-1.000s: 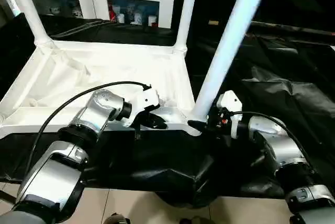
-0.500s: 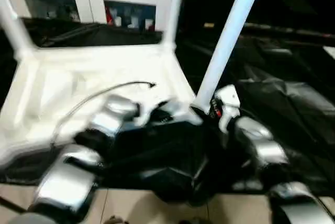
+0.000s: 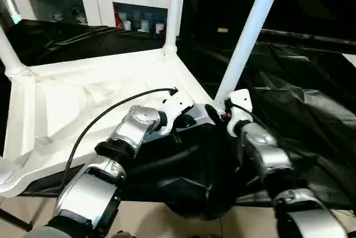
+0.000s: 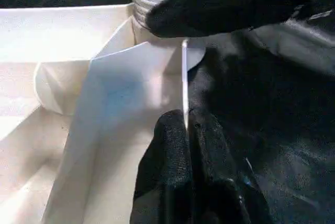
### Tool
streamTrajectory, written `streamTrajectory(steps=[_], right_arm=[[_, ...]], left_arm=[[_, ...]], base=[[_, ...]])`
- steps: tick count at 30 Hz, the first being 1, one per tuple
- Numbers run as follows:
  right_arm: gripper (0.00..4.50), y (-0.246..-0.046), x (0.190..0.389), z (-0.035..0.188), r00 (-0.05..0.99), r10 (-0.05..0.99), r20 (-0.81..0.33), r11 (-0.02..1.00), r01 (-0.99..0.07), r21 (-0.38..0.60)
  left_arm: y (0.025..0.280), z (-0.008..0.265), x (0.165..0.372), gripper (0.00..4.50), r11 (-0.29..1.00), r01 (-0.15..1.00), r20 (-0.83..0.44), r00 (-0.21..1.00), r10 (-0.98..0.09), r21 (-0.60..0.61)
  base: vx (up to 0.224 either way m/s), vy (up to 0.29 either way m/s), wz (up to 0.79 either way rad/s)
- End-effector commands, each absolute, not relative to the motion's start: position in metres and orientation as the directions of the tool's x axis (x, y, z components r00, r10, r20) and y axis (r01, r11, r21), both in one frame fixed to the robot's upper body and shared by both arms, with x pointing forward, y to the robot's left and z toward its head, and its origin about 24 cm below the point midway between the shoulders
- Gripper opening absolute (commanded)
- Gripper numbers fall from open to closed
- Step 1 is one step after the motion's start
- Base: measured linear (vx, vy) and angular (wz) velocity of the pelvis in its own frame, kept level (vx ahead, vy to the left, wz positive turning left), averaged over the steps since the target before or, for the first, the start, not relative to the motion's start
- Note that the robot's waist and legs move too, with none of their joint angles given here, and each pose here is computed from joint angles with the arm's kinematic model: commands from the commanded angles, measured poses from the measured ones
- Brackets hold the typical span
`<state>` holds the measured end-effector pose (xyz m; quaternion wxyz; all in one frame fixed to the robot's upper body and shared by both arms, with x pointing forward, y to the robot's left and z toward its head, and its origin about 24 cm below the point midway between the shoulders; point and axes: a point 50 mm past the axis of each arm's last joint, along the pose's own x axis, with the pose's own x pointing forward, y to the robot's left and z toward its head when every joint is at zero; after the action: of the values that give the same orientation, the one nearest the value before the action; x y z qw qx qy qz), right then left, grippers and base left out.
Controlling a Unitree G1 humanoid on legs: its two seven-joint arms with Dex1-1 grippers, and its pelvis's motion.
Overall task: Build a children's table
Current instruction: Rotate leg to tighten
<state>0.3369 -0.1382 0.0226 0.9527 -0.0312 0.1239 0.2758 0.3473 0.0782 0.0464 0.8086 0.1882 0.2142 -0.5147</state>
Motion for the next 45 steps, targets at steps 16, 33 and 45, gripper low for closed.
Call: streamTrajectory(steps=[16, 33, 45], right_arm=[[3.66, -0.167, 0.313, 0.044, 0.39, 0.865, -0.315, 0.42, -0.907, 0.033], [2.69, -0.153, 0.315, 0.023, 0.567, 0.769, -0.296, 0.619, -0.776, 0.123], [2.67, -0.094, 0.334, 0.008, 0.856, 0.407, -0.319, 0.913, -0.396, 0.101]], left_arm=[[0.117, 0.041, 0.32, 0.0, 0.077, 0.993, -0.614, 0.007, -0.789, -0.088], [0.112, 0.037, 0.331, 0.0, 0.293, 0.956, -0.58, 0.237, -0.779, -0.002], [0.034, 0.034, 0.332, 0.0, 0.389, 0.921, -0.499, 0.349, -0.793, 0.025]], base=[[0.006, -0.003, 0.0], [0.0, 0.0, 0.0], [0.0, 0.0, 0.0]])
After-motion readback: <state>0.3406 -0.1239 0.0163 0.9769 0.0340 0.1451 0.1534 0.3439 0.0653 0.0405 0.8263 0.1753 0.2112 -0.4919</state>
